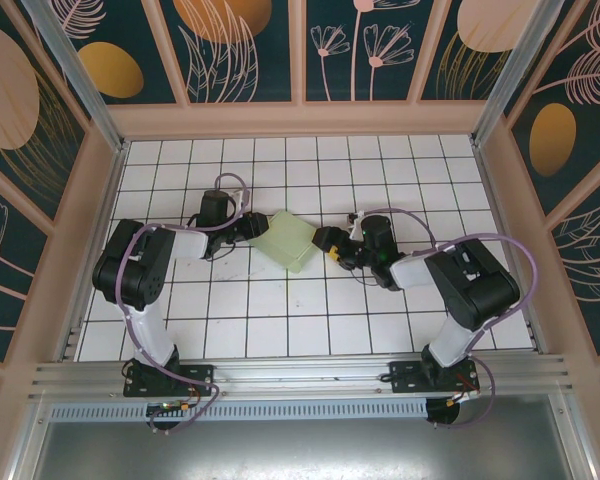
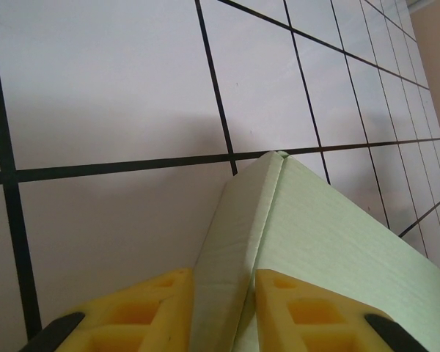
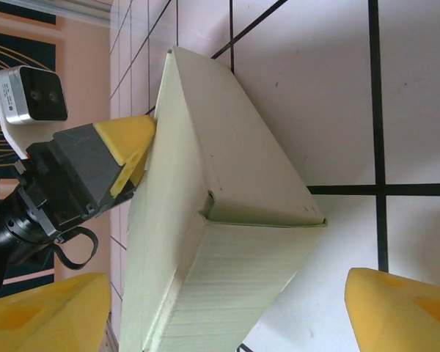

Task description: Fold the paper box

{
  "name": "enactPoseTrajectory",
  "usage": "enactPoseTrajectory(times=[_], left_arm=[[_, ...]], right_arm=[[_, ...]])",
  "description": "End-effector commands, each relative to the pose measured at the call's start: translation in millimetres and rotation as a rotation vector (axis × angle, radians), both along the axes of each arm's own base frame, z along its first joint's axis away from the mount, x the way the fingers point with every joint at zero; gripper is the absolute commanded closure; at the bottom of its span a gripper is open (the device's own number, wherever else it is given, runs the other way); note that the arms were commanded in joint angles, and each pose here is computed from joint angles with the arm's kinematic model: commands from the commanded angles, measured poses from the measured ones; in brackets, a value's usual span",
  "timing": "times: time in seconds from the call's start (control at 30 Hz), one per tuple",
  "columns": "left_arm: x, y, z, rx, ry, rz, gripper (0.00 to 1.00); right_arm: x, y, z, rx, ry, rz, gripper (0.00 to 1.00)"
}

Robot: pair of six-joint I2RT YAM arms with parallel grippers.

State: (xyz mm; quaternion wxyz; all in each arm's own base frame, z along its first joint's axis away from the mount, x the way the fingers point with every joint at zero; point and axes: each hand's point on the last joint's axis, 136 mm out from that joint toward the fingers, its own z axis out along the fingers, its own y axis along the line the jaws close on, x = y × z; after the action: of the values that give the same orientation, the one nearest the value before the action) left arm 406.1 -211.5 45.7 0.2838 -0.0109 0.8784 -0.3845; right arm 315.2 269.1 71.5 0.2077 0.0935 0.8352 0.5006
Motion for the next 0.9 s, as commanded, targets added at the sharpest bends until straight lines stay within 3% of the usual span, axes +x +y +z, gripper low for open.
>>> enactPoseTrajectory(times=[0.0, 0.27, 0.4, 0.47, 0.63, 0.8, 0.87], left_arm=[[-10.9, 9.5, -31.7, 0.046, 0.109, 0.022, 0.73], [-11.0, 9.6, -32.3, 0.052, 0.1, 0.015, 0.71], [-11.7, 8.7, -30.8, 0.049, 0.093, 0.007, 0.67], [-9.5, 9.4, -24.4, 0.046, 0.069, 0.014, 0.63], [-3.9, 11.2, 5.7, 0.033, -0.052, 0.029, 0.41], [2.0, 29.7, 68.1, 0.09, -0.341, 0.091, 0.19], [-2.1, 38.6, 94.7, 0.13, -0.479, 0.115, 0.02]], right_arm=[[4.5, 13.9, 14.7, 0.078, -0.017, 0.03, 0.2], [10.9, 26.1, 25.8, 0.212, 0.044, 0.03, 0.32], [11.5, 28.0, 19.4, 0.253, 0.126, 0.015, 0.5], [11.5, 26.3, 15.9, 0.261, 0.153, 0.0, 0.54], [13.3, 15.8, 14.6, 0.267, 0.172, -0.035, 0.56], [18.6, 4.3, 23.8, 0.28, 0.159, -0.046, 0.56], [19.8, 0.1, 27.2, 0.283, 0.156, -0.047, 0.56]])
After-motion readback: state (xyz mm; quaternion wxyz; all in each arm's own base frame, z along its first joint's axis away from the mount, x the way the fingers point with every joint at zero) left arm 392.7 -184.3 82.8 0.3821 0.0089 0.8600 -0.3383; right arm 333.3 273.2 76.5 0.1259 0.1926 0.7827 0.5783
